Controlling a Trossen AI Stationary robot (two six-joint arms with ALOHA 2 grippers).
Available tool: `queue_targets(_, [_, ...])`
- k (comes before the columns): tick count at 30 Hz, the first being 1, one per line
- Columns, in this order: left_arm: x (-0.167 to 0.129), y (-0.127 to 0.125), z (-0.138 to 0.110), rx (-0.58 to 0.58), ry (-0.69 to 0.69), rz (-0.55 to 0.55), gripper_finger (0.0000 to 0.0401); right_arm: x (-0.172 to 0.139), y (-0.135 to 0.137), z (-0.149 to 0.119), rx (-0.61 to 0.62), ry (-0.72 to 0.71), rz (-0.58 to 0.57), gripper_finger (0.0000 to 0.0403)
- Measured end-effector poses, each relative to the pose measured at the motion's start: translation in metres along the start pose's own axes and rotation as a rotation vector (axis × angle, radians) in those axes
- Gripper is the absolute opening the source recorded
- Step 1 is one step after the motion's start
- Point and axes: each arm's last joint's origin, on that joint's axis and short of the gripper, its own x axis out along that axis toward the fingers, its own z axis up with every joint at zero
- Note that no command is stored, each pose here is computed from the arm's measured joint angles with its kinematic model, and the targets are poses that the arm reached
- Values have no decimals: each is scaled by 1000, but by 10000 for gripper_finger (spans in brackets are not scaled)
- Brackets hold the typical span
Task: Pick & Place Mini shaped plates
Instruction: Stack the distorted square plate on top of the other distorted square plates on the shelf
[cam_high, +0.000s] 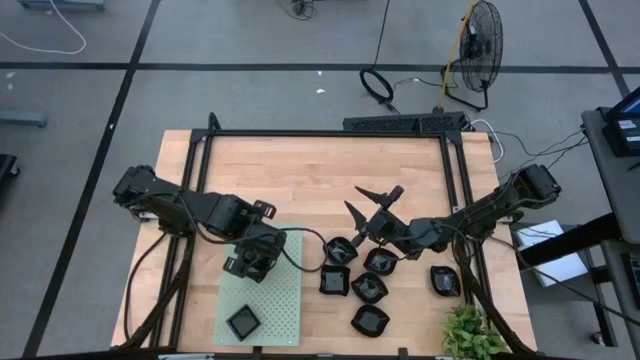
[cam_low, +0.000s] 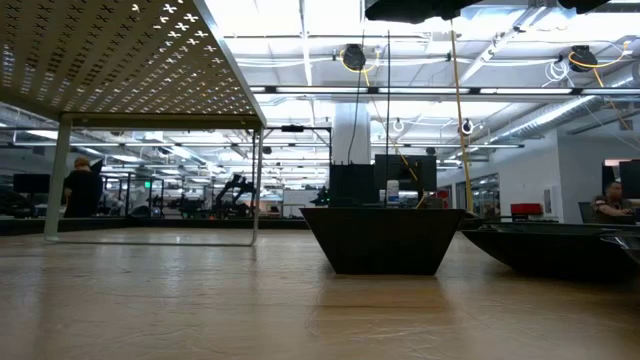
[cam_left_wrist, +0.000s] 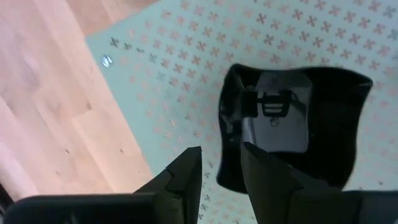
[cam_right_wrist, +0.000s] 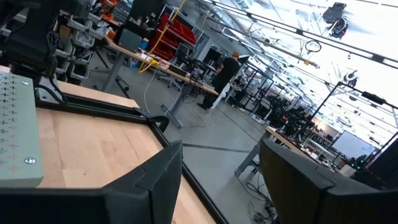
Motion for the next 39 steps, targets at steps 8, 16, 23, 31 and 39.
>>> queue_targets(8, [-15,-1,-4,-81,-190,54,118,0,5,-8,28,46,31,201])
queue_targets(16, [-37,-4,-49,-137,-541,257,118,1,16,-26,92,105,270,201])
queue_targets(23, [-7,-2,-86,-196,-802,409,118,15,22,-19,194,329,620,201])
queue_targets(31, [29,6,-106,-348,-945,551,118,22,69,-32,127,704,828,199])
queue_targets(39, [36,9,-107,-345,-930,578,118,20,98,-53,219,893,848,177])
